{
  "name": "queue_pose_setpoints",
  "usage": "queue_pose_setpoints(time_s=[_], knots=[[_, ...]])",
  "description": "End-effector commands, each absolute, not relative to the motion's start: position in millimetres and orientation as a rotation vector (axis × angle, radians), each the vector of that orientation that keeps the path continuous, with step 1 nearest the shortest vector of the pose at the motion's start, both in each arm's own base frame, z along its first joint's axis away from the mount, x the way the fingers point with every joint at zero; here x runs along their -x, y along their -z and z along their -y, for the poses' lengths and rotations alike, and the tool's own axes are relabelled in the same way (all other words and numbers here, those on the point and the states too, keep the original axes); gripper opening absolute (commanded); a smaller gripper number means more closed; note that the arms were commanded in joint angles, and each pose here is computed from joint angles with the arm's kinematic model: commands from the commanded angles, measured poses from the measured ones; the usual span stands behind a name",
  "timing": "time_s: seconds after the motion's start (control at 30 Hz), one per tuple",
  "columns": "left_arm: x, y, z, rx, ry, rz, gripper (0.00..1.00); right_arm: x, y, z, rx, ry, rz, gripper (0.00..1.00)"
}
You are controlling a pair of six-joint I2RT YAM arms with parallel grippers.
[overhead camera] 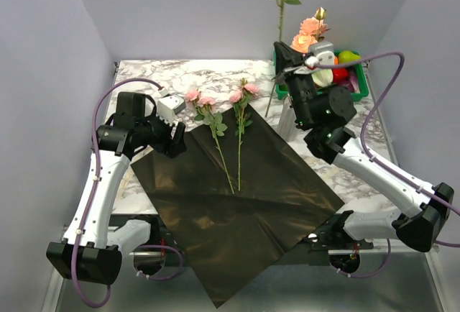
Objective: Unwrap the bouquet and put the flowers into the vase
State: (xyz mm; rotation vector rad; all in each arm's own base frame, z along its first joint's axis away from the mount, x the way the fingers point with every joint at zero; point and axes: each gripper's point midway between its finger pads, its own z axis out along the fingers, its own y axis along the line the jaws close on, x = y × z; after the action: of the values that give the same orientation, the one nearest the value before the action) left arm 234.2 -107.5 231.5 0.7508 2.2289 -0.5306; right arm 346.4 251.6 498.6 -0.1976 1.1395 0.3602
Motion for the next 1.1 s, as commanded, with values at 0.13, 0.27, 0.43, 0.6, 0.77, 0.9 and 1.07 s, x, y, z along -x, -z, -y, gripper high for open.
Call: queue_pose_setpoints(time_s=[0.13, 0.27, 0.43, 0.6, 0.77, 0.9, 1.07], knots=[[-235.7, -238.5, 110.0, -0.749, 0.552, -2.208, 0.75, -325.6, -538.4, -160.2, 0.011, 0.075, -0.784, 0.01], [-236.3, -237.0, 110.8, -0.75, 0.559, -2.211, 0.75, -330.2, -541.5, -145.9, -0.005, 0.074, -0.795, 0.01], [-235.3, -233.4, 109.8, -0.754, 0.555, -2.214, 0.75, -331.5, -539.0, -140.6, -0.004, 0.079, -0.81, 0.01], [-234.5, -232.0, 109.7, -0.756, 0.554, -2.214, 0.75, -337.0, -533.8, -135.4, -0.008, 0.092, -0.824, 0.01], [-233.0, -230.9, 109.2, -0.757, 0.553, -2.217, 0.75, -348.6, -516.4, -131.0, -0.016, 0.098, -0.861, 0.01], [-232.6, -232.2, 108.8, -0.759, 0.549, -2.213, 0.75, -359.7, -491.6, -131.5, -0.012, 0.114, -0.902, 0.01], [-231.4, -233.4, 108.1, -0.76, 0.544, -2.212, 0.75, -370.4, -462.3, -131.8, -0.011, 0.114, -0.959, 0.01]])
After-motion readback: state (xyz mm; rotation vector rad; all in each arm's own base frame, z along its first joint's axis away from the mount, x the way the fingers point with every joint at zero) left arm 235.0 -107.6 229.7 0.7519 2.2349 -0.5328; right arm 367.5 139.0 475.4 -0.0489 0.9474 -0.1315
